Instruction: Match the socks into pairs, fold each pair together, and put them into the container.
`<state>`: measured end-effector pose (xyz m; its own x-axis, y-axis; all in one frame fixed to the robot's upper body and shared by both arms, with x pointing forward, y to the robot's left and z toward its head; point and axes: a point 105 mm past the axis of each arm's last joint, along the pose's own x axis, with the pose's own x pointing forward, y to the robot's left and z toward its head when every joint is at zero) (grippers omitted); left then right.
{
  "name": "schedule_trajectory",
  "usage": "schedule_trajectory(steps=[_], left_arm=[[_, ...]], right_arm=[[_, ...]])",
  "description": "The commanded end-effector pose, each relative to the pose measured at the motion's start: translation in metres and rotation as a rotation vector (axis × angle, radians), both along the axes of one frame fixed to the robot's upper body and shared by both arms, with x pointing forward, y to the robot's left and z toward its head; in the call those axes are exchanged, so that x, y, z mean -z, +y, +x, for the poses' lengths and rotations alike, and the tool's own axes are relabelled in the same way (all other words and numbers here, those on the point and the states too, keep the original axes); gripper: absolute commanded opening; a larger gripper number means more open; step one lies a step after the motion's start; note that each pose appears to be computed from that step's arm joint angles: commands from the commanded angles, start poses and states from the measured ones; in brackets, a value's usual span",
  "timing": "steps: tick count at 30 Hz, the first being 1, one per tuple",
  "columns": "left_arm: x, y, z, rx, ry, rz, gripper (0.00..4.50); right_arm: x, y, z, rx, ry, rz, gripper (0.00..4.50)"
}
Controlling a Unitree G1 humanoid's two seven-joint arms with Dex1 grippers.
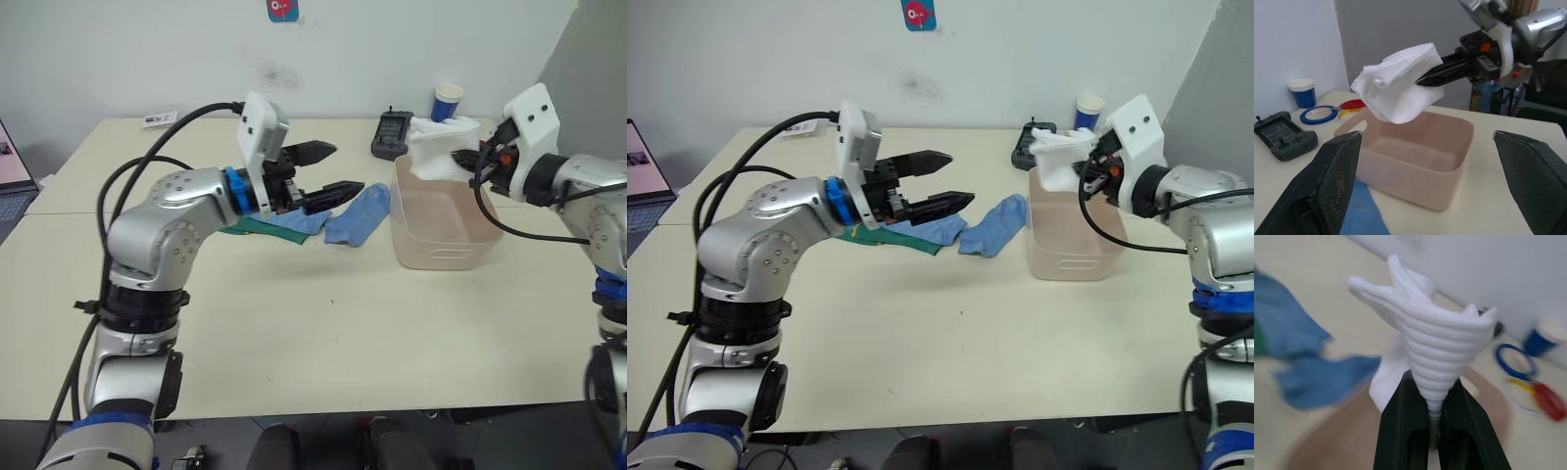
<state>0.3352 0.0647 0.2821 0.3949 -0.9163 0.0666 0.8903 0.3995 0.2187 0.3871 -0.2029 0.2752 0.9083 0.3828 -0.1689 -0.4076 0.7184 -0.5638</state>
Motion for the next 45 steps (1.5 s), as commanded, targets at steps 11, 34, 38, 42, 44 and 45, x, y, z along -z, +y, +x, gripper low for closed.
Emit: schedule_trajectory(steps=[11,34,38,42,44,45], left_arm=[[0.012,-0.023,-0.011,0.034,-0.066,0.026,4.47],[0.021,-0.015,-0.009,0.022,-0.063,0.062,4.5],[0.025,-0.011,-0.007,0.015,-0.06,0.08,4.5],[0.03,-0.004,-0.006,-0.002,-0.053,0.099,4.5],[0.034,0.005,-0.004,-0.037,-0.046,0.096,4.5],[0.036,0.01,-0.004,-0.058,-0.039,0.09,4.5]], right_arm=[[0.063,0.005,0.05,-0.147,-0.009,-0.711,0.0],[0.044,0.023,0.017,-0.401,0.177,-0.654,4.47],[0.017,0.025,0.009,-0.39,0.186,-0.557,4.47],[-0.007,0.032,0.006,-0.378,0.142,-0.443,4.47],[-0.018,0.047,0.004,-0.393,0.079,-0.301,4.47],[-0.022,0.058,0.001,-0.42,0.042,-0.222,4.47]])
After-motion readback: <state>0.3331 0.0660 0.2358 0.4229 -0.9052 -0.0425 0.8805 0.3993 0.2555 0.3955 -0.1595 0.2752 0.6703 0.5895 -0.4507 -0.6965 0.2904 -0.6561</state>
